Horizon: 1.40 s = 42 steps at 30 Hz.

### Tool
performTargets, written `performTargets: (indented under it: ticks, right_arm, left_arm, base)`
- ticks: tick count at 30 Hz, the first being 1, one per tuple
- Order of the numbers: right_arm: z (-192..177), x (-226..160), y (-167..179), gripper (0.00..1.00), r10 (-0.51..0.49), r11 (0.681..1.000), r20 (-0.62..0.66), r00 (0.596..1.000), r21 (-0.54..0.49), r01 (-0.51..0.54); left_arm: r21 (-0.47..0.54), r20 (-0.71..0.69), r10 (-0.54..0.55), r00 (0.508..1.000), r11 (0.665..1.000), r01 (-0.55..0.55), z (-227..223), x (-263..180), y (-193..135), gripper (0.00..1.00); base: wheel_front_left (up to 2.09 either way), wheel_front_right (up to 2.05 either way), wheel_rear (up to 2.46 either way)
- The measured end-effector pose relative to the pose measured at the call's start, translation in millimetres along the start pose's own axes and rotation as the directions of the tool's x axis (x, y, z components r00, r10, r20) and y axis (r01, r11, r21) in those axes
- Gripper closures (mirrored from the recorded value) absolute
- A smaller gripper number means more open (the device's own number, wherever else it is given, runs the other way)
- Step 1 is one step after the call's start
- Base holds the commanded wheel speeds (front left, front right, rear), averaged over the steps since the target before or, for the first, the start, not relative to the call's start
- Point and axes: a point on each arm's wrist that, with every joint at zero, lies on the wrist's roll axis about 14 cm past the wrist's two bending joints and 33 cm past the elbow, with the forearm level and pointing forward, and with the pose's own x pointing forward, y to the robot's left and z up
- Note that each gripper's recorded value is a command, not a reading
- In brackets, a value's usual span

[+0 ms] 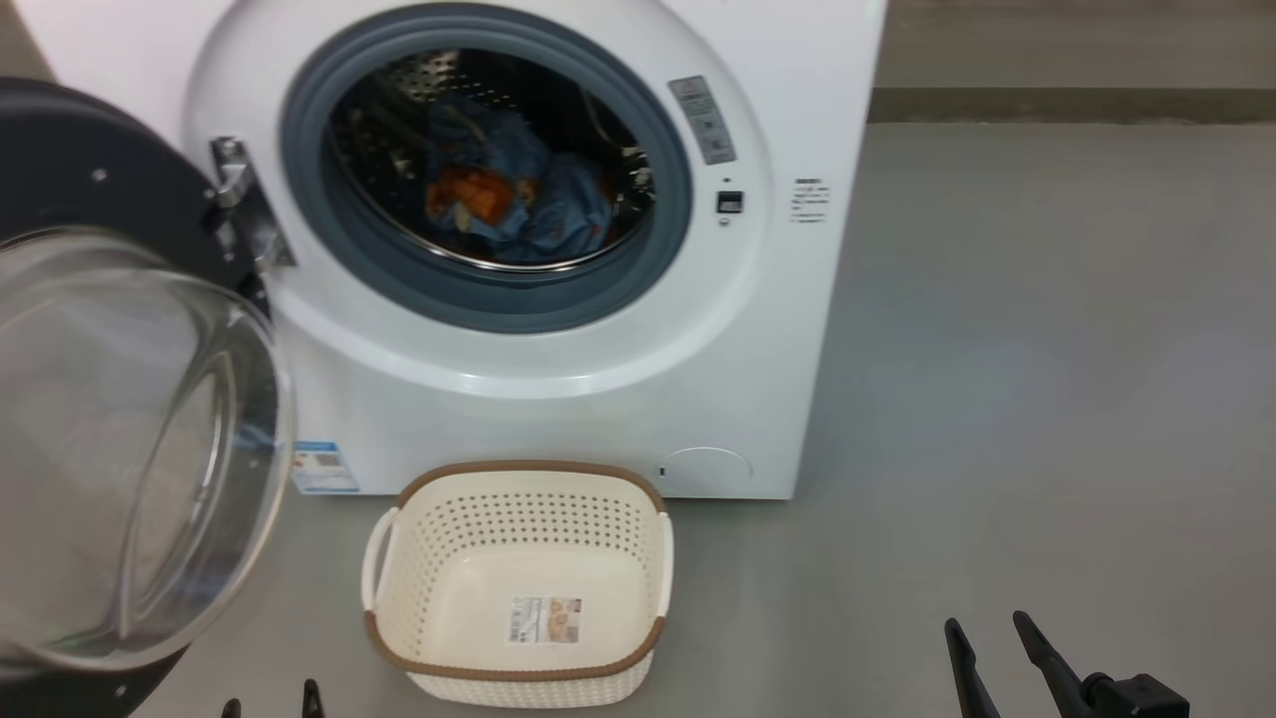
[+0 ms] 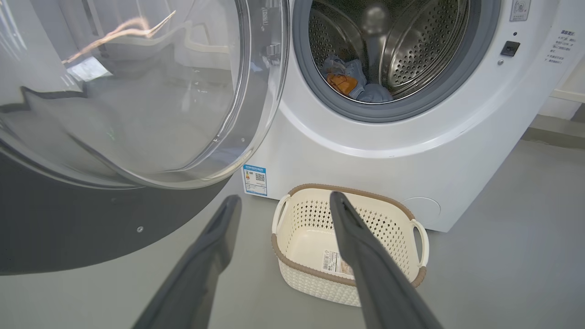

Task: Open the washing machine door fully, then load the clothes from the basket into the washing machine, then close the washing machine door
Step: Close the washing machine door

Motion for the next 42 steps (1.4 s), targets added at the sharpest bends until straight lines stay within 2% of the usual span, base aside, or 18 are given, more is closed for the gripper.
performTargets:
  ticks: [7, 15, 17, 18, 24, 30, 37, 39, 40, 42]
  right_arm:
    - [-3, 16, 33, 0.0, 0.106, 0.994, -0.014, 0.994, -0.008, -0.106]
    - [-6, 32, 77, 0.0, 0.241, 0.97, -0.03, 0.97, -0.014, -0.241]
    - [-10, 38, 100, 0.0, 0.308, 0.951, -0.044, 0.95, -0.015, -0.309]
    - [-10, 38, 100, 0.0, 0.308, 0.951, -0.044, 0.95, -0.015, -0.309]
    - [-11, 55, 148, 0.0, 0.432, 0.901, -0.047, 0.901, -0.007, -0.433]
    - [-26, 61, 170, 0.0, 0.488, 0.872, -0.084, 0.869, 0.015, -0.489]
    - [-28, 65, 176, 0.0, 0.502, 0.864, -0.087, 0.86, 0.02, -0.502]
    - [-28, 65, 175, 0.0, 0.501, 0.865, -0.087, 0.861, 0.02, -0.501]
    - [-28, 65, 175, 0.0, 0.5, 0.866, -0.087, 0.862, 0.02, -0.5]
    - [-28, 66, 174, 0.0, 0.498, 0.867, -0.086, 0.863, 0.017, -0.499]
  left_arm:
    - [-0.018, 0.026, 0.118, 0.993, 0.993, -0.117, 5, -17, 34, 0.0]
    - [-0.047, 0.04, 0.258, 0.965, 0.965, -0.256, 4, -49, 74, 0.0]
    - [-0.063, 0.071, 0.335, 0.94, 0.942, -0.33, 13, -62, 95, 0.0]
    - [-0.063, 0.071, 0.335, 0.94, 0.942, -0.33, 13, -62, 95, 0.0]
    - [-0.103, 0.097, 0.457, 0.884, 0.888, -0.448, 22, -84, 124, 0.0]
    - [-0.107, 0.091, 0.516, 0.851, 0.855, -0.507, 24, -94, 136, 0.0]
    - [-0.104, 0.079, 0.545, 0.834, 0.837, -0.537, 21, -103, 141, 0.0]
    - [-0.106, 0.079, 0.547, 0.834, 0.836, -0.538, 22, -103, 141, 0.82]
    - [-0.109, 0.078, 0.547, 0.834, 0.836, -0.538, 21, -103, 141, 1.0]
    - [-0.118, 0.074, 0.549, 0.833, 0.834, -0.539, 20, -103, 141, 1.0]
  base:
    - [0.0, 0.0, 0.0]
    - [0.0, 0.0, 0.0]
    - [0.0, 0.0, 0.0]
    - [0.0, 0.0, 0.0]
    - [0.0, 0.0, 0.0]
    - [0.0, 0.0, 0.0]
    - [0.0, 0.0, 0.0]
    - [0.0, 0.0, 0.0]
    - [0.0, 0.0, 0.0]
    - [0.0, 0.0, 0.0]
